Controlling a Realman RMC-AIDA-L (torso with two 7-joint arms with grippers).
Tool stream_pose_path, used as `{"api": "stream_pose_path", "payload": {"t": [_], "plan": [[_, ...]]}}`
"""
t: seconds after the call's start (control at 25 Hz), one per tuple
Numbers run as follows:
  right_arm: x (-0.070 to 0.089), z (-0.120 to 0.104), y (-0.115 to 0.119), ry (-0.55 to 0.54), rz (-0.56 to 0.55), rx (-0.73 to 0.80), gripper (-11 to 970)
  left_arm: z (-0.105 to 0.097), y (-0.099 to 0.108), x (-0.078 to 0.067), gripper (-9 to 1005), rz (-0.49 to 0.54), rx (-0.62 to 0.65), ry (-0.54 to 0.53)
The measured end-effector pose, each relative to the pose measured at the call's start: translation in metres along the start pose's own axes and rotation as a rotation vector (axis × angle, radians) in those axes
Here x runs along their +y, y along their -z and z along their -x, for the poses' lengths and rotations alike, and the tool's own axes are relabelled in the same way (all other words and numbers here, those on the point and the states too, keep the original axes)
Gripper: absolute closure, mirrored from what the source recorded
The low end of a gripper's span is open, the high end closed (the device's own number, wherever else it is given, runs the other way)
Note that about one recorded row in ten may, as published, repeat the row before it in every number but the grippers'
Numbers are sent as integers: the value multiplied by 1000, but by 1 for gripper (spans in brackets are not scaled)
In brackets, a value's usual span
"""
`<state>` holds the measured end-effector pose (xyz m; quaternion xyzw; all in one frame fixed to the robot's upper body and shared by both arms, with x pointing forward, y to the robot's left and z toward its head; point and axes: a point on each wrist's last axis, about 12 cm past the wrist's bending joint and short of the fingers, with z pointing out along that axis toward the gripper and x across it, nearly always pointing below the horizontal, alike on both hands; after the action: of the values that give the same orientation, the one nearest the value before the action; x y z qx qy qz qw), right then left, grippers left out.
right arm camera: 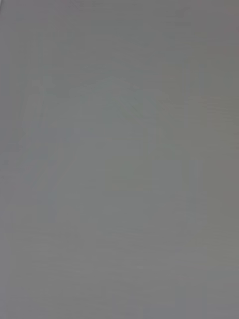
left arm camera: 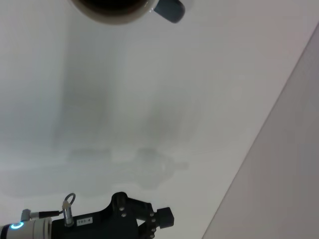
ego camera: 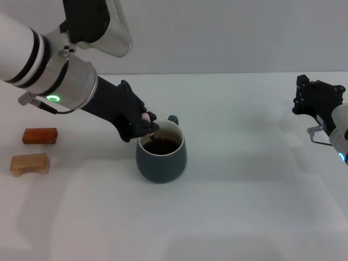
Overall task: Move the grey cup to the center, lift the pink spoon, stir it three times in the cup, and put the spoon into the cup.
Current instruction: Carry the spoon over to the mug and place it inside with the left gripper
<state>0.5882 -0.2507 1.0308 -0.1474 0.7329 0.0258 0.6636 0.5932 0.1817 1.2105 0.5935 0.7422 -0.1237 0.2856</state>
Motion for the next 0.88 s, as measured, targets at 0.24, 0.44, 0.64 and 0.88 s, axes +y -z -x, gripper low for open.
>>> {"api": "stream_pose_path", "payload": {"t": [0.24,0.44,0.64,0.88], "plan": [[-1,-2,2,1,-4,5,954,6,-2,4,835,38,-55,-5],[-2,-4,4,-2,-7,10,954,5,-7,8,835,77,-51,-2],[-2,-4,4,-3,-8,11,954,-2,-8,9,835,86,17,-5],[-2,-3,3,-2,-6,8,954,-6,-6,6,834,57,63,11]]}}
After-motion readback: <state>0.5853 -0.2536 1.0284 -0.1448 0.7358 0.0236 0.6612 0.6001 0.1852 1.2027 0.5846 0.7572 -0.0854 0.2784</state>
